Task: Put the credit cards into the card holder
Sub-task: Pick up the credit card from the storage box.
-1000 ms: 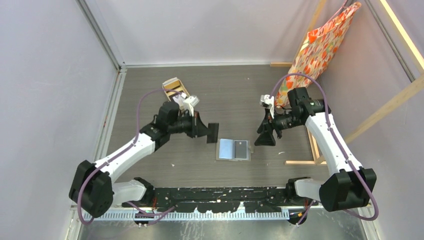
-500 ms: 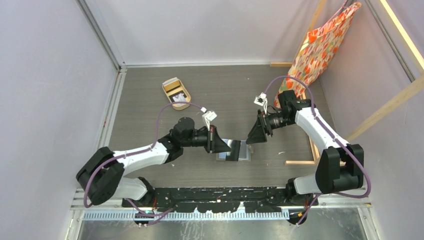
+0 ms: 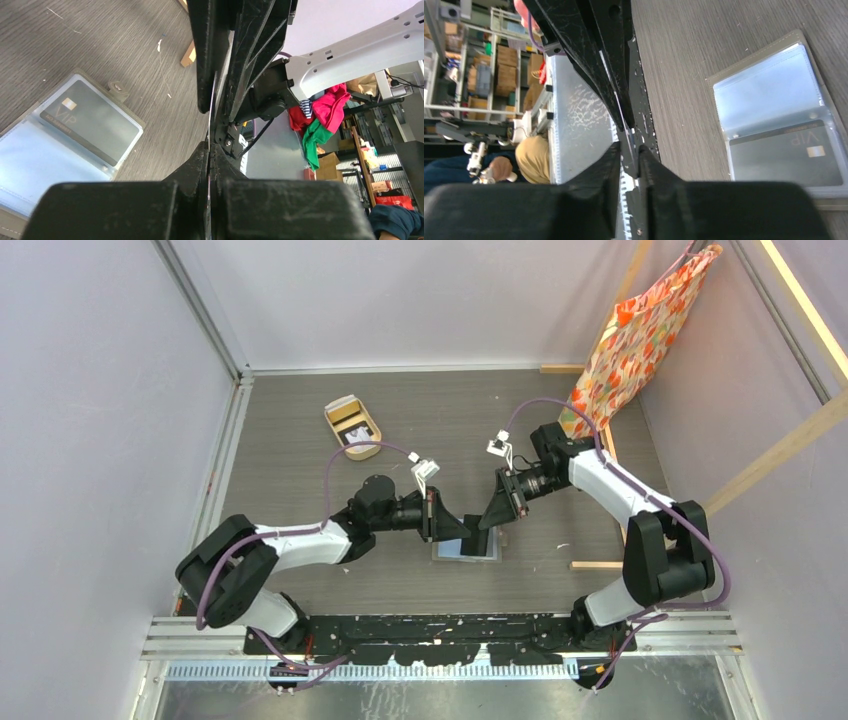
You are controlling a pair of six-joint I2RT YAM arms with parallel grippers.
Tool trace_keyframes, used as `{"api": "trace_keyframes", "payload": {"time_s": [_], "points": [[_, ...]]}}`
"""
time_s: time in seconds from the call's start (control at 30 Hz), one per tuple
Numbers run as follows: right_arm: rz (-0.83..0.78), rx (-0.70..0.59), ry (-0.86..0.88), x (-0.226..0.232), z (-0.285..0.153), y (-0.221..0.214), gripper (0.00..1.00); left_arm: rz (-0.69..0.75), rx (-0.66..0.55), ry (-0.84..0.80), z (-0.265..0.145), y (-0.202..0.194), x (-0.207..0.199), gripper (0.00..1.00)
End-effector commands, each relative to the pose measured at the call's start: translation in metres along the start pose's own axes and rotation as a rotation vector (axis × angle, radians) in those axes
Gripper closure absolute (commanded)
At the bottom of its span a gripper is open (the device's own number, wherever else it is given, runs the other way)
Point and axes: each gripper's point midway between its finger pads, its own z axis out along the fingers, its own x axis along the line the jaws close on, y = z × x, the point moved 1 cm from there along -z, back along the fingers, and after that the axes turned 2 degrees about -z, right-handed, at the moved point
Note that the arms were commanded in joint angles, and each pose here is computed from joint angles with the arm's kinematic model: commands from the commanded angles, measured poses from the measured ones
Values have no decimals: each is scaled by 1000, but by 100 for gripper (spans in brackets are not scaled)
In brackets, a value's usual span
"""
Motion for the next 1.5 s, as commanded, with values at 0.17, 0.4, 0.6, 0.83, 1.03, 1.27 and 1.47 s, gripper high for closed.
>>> {"api": "trace_keyframes", "payload": {"time_s": [0.17, 0.4, 0.6, 0.83, 1.03, 1.27, 1.47], "points": [[-93, 3, 52, 17, -1, 11, 99, 45, -57, -74, 5, 12, -11, 81], [-105, 22, 68, 19, -2, 9, 99, 16, -51, -142, 0, -3, -13, 52], [-90, 16, 80, 18, -2, 10, 99, -12, -90, -206, 0, -6, -14, 54], [-74, 20, 79, 14, 0, 9, 99, -23, -121, -239, 5, -1, -18, 67], [-73, 24, 68, 10, 2, 7, 99, -40, -130, -248, 7, 0, -20, 95], [-202, 183, -198, -11, -24, 0, 2, -143, -99, -109, -17, -15, 12, 100], [-375, 172, -459, -39, -43, -26, 0, -180, 72, 221, -52, -45, 42, 100]]}}
